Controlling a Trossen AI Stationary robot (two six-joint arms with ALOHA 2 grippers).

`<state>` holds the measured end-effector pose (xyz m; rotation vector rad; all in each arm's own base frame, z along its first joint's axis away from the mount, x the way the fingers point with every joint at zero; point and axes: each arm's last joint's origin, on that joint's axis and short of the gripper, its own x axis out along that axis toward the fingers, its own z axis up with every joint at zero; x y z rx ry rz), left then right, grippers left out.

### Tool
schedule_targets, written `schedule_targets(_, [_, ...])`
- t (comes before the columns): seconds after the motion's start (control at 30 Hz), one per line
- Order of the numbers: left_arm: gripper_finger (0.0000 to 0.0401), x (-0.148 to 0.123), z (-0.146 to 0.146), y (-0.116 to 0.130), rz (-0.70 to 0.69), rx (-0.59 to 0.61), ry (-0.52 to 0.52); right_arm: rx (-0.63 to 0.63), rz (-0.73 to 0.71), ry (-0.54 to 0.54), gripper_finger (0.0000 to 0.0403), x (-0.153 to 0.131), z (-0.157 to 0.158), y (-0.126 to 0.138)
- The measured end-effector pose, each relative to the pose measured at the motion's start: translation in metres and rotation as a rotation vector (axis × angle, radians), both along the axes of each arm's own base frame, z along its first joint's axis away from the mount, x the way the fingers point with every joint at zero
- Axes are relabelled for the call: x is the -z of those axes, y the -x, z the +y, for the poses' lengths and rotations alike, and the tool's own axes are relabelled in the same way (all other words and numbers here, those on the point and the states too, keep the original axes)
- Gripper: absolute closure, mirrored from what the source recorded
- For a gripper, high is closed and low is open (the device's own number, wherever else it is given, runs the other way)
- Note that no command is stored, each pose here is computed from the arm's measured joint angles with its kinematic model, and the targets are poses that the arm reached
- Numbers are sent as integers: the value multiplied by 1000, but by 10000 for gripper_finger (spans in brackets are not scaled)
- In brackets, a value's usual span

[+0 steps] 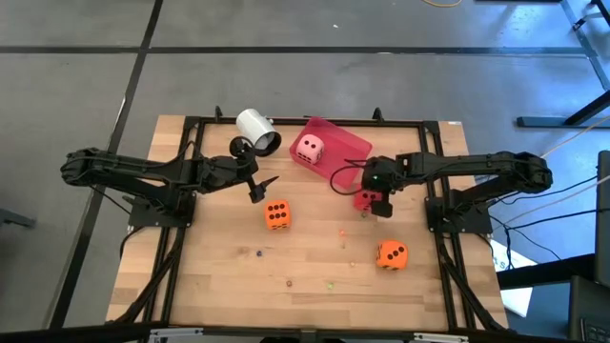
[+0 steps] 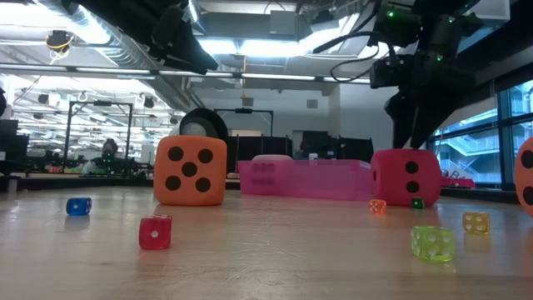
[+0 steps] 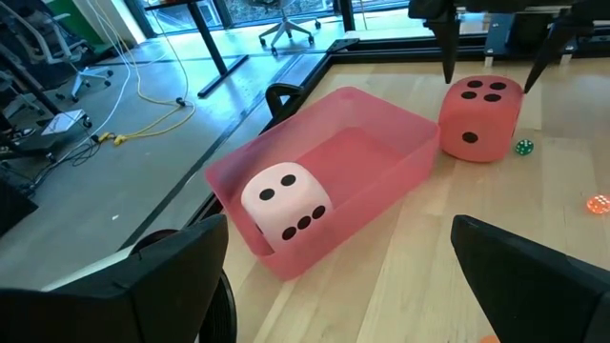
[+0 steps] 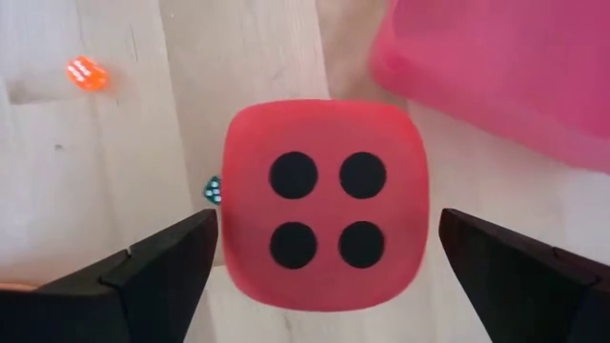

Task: Pick & Place Dice
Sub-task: Put the big red die into the red bin

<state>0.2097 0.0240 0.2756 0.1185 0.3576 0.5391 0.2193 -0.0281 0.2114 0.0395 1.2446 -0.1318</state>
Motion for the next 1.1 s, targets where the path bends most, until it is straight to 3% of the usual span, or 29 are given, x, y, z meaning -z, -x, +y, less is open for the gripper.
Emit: schedule_targets(1.1, [1,0,0,0,0,0,0,46,5,-46,3,11,-1,-10])
